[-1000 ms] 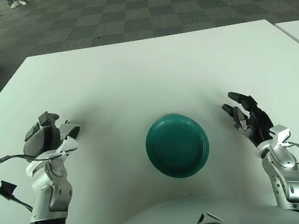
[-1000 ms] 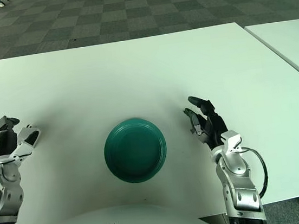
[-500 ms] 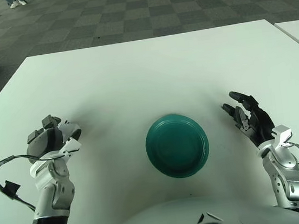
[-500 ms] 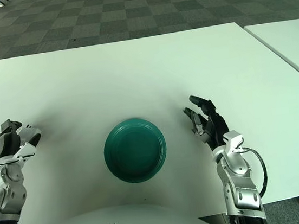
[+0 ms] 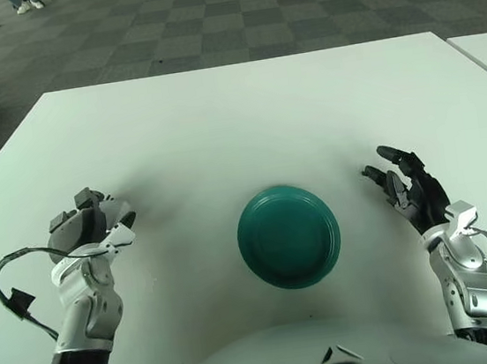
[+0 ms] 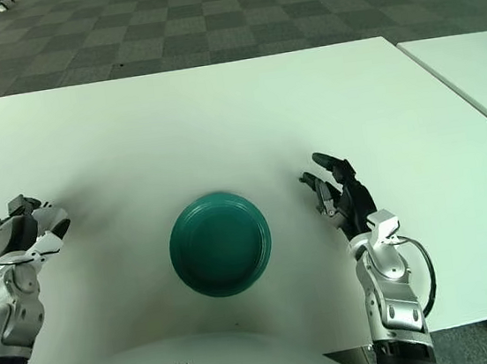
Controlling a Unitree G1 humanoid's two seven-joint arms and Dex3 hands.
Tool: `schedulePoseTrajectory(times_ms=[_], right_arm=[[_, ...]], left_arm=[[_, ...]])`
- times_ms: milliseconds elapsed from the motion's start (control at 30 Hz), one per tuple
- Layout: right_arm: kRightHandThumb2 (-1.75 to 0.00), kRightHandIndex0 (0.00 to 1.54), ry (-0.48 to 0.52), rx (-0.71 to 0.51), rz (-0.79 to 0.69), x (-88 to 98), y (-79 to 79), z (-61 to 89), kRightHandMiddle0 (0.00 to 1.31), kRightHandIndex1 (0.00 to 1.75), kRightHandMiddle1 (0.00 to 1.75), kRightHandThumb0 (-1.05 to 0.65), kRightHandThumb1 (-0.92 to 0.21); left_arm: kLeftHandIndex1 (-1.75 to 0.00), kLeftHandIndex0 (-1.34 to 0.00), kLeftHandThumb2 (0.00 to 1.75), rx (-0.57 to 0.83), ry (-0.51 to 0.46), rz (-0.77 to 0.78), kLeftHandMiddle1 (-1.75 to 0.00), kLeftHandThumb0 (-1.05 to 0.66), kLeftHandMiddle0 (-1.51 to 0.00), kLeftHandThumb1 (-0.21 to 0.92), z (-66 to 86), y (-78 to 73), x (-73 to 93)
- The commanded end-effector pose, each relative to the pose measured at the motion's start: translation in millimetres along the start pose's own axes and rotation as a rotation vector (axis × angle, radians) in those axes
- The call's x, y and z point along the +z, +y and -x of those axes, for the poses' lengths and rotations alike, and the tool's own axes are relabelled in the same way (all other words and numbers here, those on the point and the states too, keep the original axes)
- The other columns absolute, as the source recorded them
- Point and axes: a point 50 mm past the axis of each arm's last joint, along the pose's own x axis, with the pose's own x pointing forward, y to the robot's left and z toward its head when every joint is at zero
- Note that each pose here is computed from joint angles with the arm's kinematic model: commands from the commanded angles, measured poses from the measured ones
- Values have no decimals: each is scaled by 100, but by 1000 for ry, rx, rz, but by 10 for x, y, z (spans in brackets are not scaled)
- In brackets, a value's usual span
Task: Put the charger into the plate.
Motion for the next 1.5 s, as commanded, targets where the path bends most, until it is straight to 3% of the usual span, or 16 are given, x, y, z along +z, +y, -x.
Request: schedulePoseTrajectory(times_ms=[0, 267, 733, 833, 967, 1067, 1300, 1467], right_arm=[[-49, 37, 117, -24, -24, -214, -56, 77, 0, 4, 86, -81, -92], [-43, 36, 111, -20, -36, -223, -74, 78, 0, 5, 84, -81, -92], [-40, 36, 110, -25, -35, -221, -99, 75, 0, 8, 86, -78, -92], [-40, 36, 110, -25, -35, -220, -103, 71, 0, 8, 85, -78, -92], [-40, 36, 110, -25, -35, -218, -114, 65, 0, 9, 85, -78, -92], [-40, 36, 109, -25, -35, -218, -119, 62, 0, 9, 85, -78, -92], [-40, 36, 109, -26, -35, -212, -138, 50, 0, 10, 85, -78, -92], [-40, 35, 109, -26, -35, -211, -148, 42, 0, 10, 85, -78, -92]], left_arm=[[-113, -3, 71, -57, 13, -19, -52, -105, -22, 92, -6, -59, -20], [-110, -2, 70, -126, 34, -43, -57, -105, -22, 92, -17, -187, -57], [-106, -1, 74, -233, 67, -80, -91, -105, -12, 92, -1, -322, -89], [-110, -2, 74, -246, 68, -83, -108, -105, -9, 92, 5, -345, -94], [-120, -5, 74, -273, 67, -83, -155, -105, -7, 92, 14, -394, -109], [-126, -5, 74, -284, 69, -81, -168, -105, -7, 92, 17, -418, -120], [-135, -8, 73, -311, 71, -78, -174, -105, -18, 92, 19, -463, -130], [-146, -8, 72, -324, 74, -76, -175, -105, -35, 92, 21, -504, -151]])
